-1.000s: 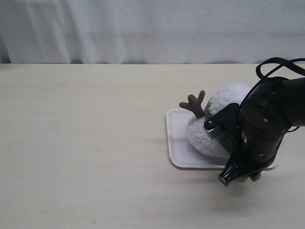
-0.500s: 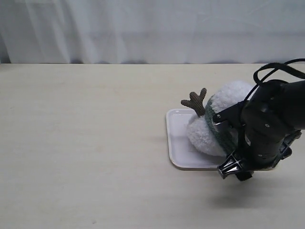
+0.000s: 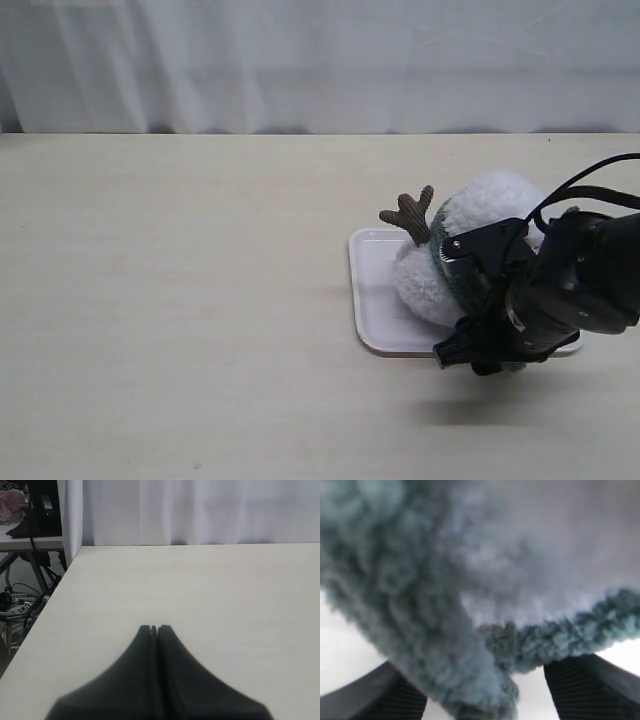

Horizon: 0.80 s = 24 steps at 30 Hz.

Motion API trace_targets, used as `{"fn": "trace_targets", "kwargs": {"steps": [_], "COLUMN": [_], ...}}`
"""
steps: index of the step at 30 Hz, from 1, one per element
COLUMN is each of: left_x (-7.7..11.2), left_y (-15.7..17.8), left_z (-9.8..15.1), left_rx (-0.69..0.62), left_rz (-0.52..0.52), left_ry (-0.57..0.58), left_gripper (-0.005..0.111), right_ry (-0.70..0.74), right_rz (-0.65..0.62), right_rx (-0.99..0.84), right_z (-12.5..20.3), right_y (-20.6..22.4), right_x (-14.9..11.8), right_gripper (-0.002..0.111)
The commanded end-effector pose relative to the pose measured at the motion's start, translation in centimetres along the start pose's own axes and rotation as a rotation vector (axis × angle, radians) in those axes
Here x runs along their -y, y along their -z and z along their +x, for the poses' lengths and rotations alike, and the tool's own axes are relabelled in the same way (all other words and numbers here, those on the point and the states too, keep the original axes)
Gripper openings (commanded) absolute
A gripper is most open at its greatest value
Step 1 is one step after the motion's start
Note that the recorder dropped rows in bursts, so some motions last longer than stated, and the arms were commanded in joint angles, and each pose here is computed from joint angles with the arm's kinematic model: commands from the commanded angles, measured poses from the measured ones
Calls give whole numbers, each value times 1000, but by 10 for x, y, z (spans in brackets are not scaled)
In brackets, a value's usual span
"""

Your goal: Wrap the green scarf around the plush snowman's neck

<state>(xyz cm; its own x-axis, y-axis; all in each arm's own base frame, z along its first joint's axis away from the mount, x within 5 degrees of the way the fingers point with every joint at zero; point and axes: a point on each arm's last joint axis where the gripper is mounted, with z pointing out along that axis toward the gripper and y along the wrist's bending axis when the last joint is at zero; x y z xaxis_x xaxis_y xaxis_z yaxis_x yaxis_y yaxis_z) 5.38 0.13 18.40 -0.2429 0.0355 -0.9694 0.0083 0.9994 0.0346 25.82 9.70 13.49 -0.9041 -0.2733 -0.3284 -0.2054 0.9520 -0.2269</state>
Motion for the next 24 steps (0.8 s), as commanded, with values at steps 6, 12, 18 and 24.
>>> {"fn": "trace_targets", "kwargs": {"steps": [6, 12, 18, 24], "left_x": [0, 0, 0, 0], "left_y": [0, 0, 0, 0], "left_z": [0, 0, 0, 0], "left_rx": [11, 11, 11, 11], "left_rz": [1, 1, 1, 1], "left_ry": [6, 6, 6, 6], "left_gripper": [0, 0, 0, 0], "right_ry": [-36, -21, 11, 57], "right_rz": [86, 66, 91, 103], "right_rx": [4, -24, -51, -26], "right_z": [2, 4, 7, 5], "right_y": [-1, -16, -29, -26], "right_x": [8, 2, 0, 2], "right_gripper": [59, 59, 49, 13]}}
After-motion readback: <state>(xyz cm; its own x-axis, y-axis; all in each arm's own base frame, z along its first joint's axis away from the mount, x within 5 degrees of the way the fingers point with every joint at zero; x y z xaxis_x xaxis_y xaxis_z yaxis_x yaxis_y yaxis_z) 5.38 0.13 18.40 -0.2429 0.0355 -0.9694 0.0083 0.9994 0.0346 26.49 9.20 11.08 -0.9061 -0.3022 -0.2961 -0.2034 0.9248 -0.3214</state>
